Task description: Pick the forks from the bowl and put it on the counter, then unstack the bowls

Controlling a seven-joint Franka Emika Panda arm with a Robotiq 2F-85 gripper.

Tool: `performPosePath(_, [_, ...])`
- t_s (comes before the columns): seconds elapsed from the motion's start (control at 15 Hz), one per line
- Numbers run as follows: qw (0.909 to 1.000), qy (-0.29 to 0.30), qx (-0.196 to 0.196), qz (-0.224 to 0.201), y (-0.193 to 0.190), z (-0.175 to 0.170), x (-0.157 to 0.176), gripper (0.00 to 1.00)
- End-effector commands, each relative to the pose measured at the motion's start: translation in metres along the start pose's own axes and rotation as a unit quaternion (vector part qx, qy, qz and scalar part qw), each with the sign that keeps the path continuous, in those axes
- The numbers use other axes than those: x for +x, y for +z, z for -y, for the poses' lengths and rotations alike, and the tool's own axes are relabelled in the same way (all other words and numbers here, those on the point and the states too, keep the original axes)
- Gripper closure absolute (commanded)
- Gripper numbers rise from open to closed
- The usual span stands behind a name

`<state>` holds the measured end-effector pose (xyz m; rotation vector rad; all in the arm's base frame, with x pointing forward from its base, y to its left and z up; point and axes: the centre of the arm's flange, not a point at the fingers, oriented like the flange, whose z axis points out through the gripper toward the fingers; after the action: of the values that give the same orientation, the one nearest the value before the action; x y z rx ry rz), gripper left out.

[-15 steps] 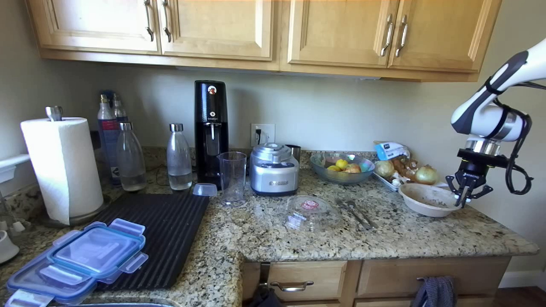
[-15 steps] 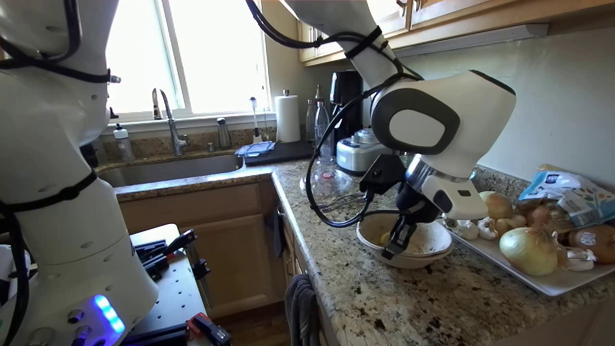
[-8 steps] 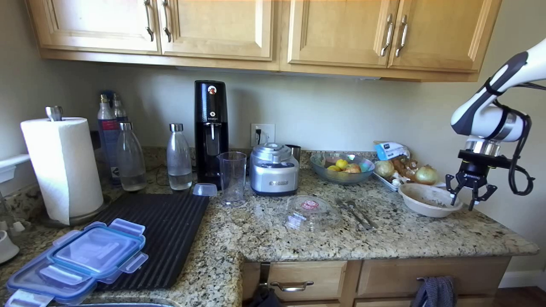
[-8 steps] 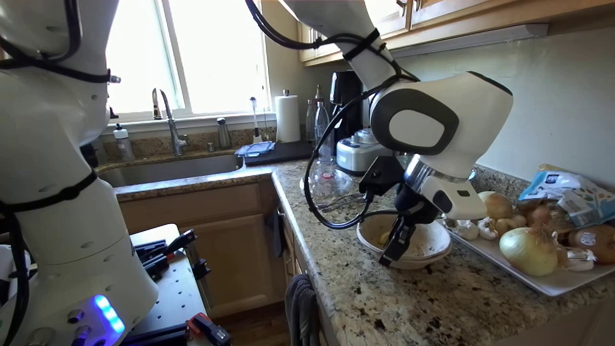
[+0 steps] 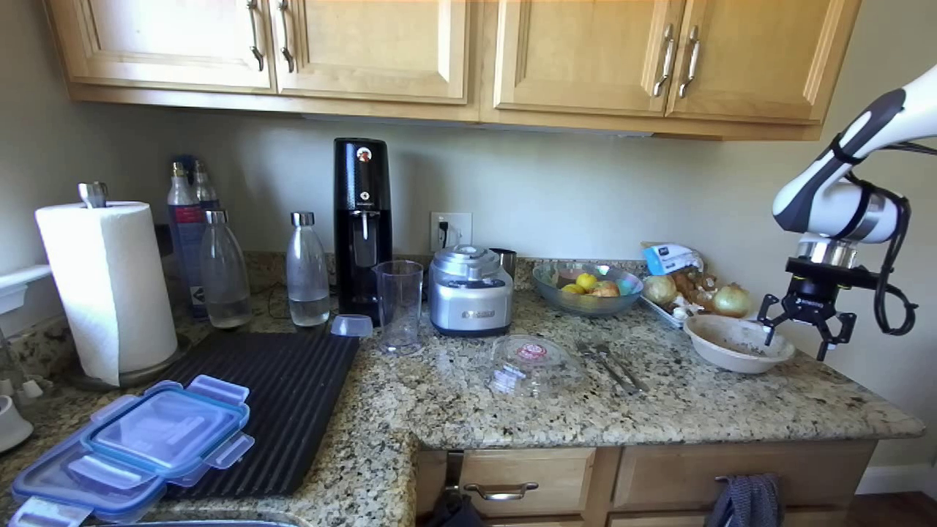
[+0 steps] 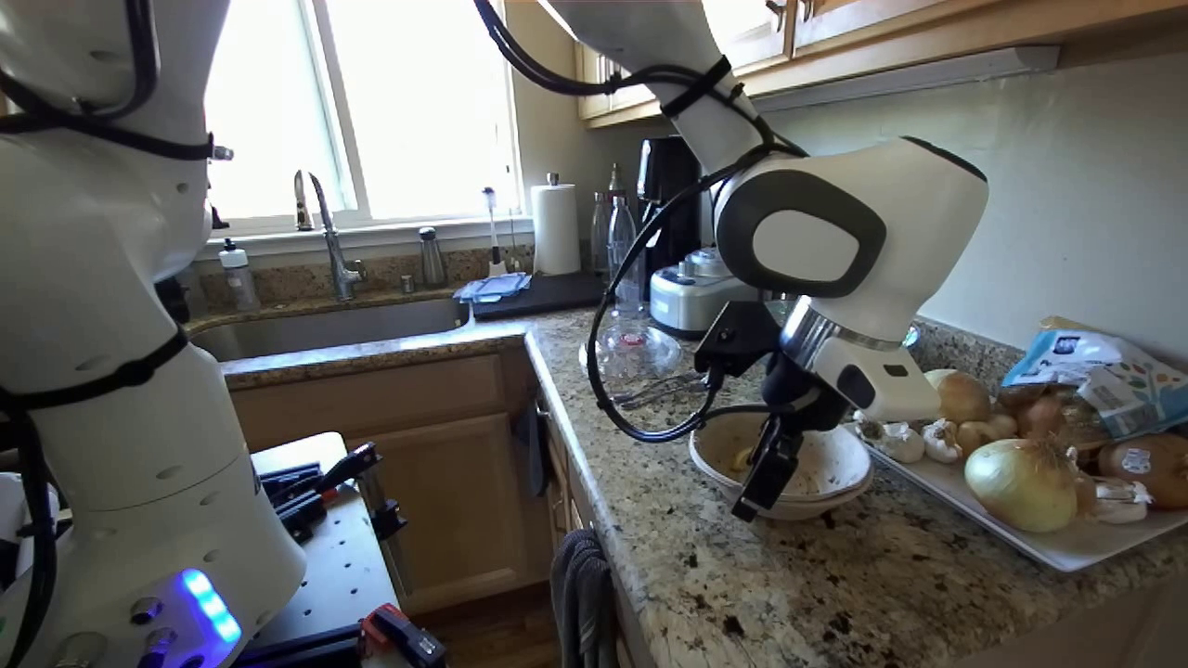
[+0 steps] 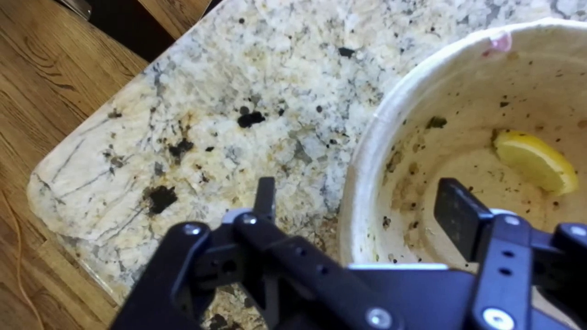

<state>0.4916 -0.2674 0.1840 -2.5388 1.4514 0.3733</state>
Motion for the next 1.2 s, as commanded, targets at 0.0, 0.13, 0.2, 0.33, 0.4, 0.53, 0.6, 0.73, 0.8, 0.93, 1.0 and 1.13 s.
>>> performPosePath(0.0, [0.9999,0.001,-0.002,-0.013,-0.012,0.0,-0.008,0.41])
performPosePath(0.13, [0.9998,-0.003,-0.002,-0.017,-0.015,0.004,-0.006,0.55])
performPosePath(0.2, [0.9998,-0.005,-0.002,-0.019,-0.017,0.007,-0.006,0.62])
performPosePath(0.33, [0.9996,-0.011,-0.002,-0.026,-0.021,0.01,-0.007,0.76])
performPosePath(0.4, [0.9995,-0.013,-0.002,-0.027,-0.022,0.012,-0.007,0.82])
performPosePath(0.53, [0.9995,-0.016,-0.002,-0.029,-0.024,0.013,-0.007,0.92])
performPosePath(0.6, [0.9995,-0.016,-0.002,-0.029,-0.024,0.013,-0.006,0.93])
performPosePath(0.73, [0.9995,-0.015,-0.002,-0.028,-0.024,0.012,-0.005,0.96])
performPosePath(0.8, [0.9995,-0.014,-0.001,-0.028,-0.024,0.011,-0.005,0.97])
performPosePath(0.93, [0.9995,-0.014,0.0,-0.028,-0.024,0.01,-0.004,0.94])
performPosePath(1.0, [0.9995,-0.014,0.0,-0.028,-0.024,0.009,-0.004,0.92])
performPosePath(1.13, [0.9994,-0.018,-0.001,-0.03,-0.025,0.009,-0.006,0.81])
